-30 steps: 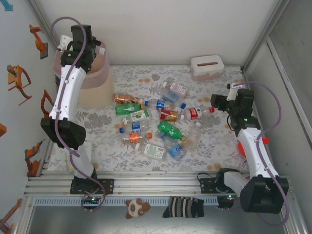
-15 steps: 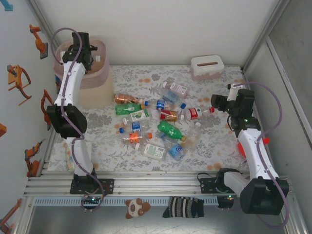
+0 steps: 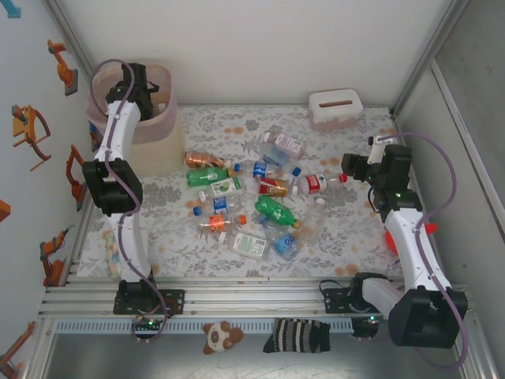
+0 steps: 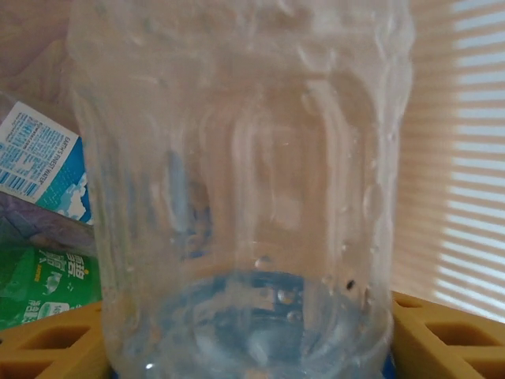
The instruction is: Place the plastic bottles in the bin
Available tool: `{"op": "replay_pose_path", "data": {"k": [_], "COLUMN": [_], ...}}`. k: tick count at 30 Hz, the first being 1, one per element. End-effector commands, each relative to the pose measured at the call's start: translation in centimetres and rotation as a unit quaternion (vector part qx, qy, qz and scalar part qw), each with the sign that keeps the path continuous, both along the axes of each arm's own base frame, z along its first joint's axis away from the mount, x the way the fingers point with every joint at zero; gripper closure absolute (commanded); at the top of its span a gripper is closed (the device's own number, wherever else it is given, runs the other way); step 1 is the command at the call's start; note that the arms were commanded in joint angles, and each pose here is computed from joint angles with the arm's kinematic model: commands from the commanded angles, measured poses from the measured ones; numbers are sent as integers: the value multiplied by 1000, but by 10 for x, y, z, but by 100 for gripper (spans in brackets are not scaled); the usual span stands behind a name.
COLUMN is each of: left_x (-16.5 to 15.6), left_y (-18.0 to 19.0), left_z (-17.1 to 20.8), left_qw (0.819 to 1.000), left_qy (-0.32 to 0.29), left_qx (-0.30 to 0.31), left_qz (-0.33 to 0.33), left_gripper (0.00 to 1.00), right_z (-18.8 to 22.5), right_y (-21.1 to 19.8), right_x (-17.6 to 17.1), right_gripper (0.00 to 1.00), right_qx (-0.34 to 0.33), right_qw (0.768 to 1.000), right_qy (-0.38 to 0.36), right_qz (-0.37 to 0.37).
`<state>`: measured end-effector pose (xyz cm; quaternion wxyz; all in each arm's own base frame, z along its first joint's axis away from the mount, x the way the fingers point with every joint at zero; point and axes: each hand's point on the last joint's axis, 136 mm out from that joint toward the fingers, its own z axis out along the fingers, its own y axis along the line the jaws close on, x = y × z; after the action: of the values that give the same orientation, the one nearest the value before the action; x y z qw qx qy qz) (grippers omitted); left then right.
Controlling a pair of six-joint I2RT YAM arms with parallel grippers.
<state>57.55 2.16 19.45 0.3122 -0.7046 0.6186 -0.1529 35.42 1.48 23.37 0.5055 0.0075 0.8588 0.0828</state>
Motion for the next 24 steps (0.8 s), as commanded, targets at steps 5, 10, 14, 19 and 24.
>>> {"op": "replay_pose_path", "data": {"k": [5, 10, 14, 19, 24], "left_x": [3, 3, 3, 1, -5], "left_y": [-3, 0, -2, -7, -16], "left_z": [0, 11, 28, 62, 100], "left_qw": [1000, 1000, 999, 998, 993], "left_qy": [1, -10, -27, -61, -97], "left_qx": [-27, -26, -26, -22, -1], "left_qz": [5, 6, -2, -24, -63], "left_gripper": [18, 14, 15, 15, 15], "right_z": [9, 11, 12, 14, 3], "right_y": [0, 0, 1, 5, 10], "right_x": [-2, -3, -3, -4, -4], "right_gripper": [26, 26, 26, 26, 27], "right_qx": [-12, -12, -9, 12, 32], "right_qw": [1000, 1000, 1000, 1000, 999], "right_qy": [-11, -12, -14, -8, 31], "right_qz": [1, 0, 2, 3, 4]}}
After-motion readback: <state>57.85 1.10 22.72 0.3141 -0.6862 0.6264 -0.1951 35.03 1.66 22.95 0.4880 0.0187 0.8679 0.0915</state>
